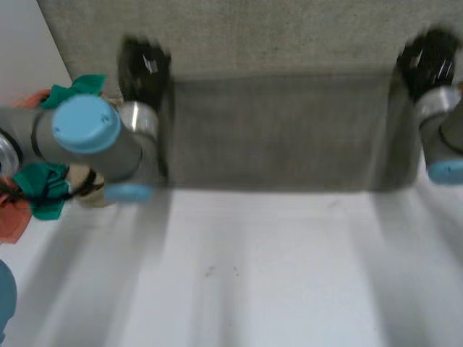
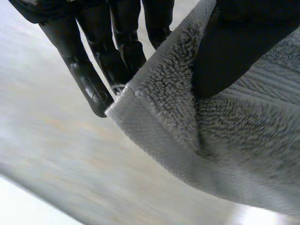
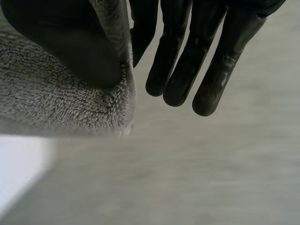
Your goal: Fold the laundry.
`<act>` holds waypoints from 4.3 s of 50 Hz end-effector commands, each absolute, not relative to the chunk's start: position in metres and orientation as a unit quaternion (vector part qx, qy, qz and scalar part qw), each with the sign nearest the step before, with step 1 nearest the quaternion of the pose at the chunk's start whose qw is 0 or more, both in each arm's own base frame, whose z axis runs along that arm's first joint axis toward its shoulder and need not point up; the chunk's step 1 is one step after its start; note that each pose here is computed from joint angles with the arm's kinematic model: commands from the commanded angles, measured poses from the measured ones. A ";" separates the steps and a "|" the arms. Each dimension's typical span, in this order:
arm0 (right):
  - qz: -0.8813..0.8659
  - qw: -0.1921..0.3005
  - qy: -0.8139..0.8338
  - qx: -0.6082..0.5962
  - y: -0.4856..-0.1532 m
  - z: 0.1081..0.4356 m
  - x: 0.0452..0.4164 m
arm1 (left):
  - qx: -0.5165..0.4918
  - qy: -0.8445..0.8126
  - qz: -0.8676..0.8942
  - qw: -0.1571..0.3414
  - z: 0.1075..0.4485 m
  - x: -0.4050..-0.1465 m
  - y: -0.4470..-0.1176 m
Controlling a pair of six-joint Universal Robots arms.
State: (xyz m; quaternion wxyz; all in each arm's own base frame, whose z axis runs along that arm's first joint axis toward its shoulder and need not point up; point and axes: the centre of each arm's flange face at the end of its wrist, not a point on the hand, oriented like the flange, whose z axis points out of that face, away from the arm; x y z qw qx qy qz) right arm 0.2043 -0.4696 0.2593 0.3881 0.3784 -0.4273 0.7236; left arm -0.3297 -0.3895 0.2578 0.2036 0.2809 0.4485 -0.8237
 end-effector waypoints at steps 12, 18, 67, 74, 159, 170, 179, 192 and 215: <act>0.769 0.286 -0.472 0.324 -0.444 0.266 0.206 | 0.236 0.429 -0.857 0.162 0.270 -0.314 -0.383; 0.724 0.258 -0.529 0.360 -0.437 0.206 0.208 | 0.282 0.497 -0.806 0.155 0.197 -0.312 -0.375; 0.582 0.299 -0.581 0.485 -0.417 0.146 0.194 | 0.390 0.596 -0.679 0.179 0.140 -0.318 -0.308; 0.621 0.316 -0.543 0.469 -0.455 0.121 0.200 | 0.399 0.564 -0.691 0.213 0.125 -0.332 -0.339; 0.706 -0.016 -0.468 0.531 -0.317 0.218 0.306 | 0.310 0.547 -0.767 0.130 0.197 -0.301 -0.256; 0.648 -0.126 -0.433 0.614 -0.236 0.134 0.395 | 0.315 0.547 -0.766 0.125 0.193 -0.305 -0.254; 0.671 -0.056 -0.530 0.516 -0.255 0.178 0.371 | 0.315 0.532 -0.778 0.109 0.202 -0.317 -0.248; 0.569 -0.056 -0.739 0.357 -0.305 0.155 0.240 | 0.332 0.528 -0.781 -0.042 0.205 -0.375 -0.217; 0.551 -0.019 -0.738 0.389 -0.307 0.122 0.231 | 0.348 0.635 -0.690 -0.011 0.130 -0.386 -0.284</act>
